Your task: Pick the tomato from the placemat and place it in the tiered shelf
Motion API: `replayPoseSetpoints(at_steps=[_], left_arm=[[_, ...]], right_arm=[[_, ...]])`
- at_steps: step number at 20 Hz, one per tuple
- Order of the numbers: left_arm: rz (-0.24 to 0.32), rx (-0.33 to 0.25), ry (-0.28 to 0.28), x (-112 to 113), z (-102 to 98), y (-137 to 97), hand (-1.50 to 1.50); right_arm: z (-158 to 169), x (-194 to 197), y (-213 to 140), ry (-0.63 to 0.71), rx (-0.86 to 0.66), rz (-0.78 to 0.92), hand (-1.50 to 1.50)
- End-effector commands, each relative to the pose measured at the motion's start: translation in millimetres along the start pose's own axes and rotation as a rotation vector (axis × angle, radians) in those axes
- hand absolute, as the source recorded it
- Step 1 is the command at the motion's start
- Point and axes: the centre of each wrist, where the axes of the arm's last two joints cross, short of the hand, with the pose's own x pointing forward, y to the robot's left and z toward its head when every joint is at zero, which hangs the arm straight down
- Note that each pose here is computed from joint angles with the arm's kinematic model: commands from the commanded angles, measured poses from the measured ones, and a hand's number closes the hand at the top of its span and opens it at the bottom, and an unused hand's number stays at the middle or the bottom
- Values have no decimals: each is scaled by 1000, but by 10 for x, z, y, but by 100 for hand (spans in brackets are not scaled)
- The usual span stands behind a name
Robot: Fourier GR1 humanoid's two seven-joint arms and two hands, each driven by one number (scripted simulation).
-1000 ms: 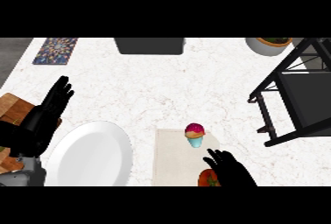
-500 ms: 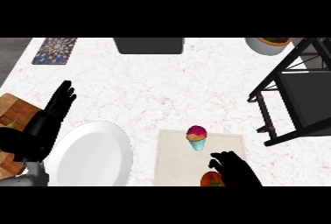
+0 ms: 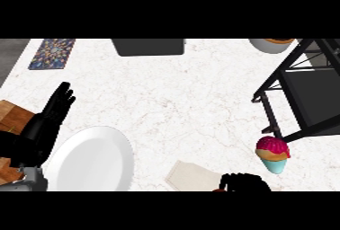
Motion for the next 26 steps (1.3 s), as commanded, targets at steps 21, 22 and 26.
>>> replayPoseSetpoints(at_steps=[21,22,26], left_arm=[[0,-42,-16,166,29,22,0],[14,-48,-6,118,-28,64,0],[-1,-37,-11,88,-106,0,0]], right_arm=[[538,718,-1805,301,-628,-236,150],[363,731,-1779,293,-629,-243,150],[251,769,-1916,280,-638,-279,150]])
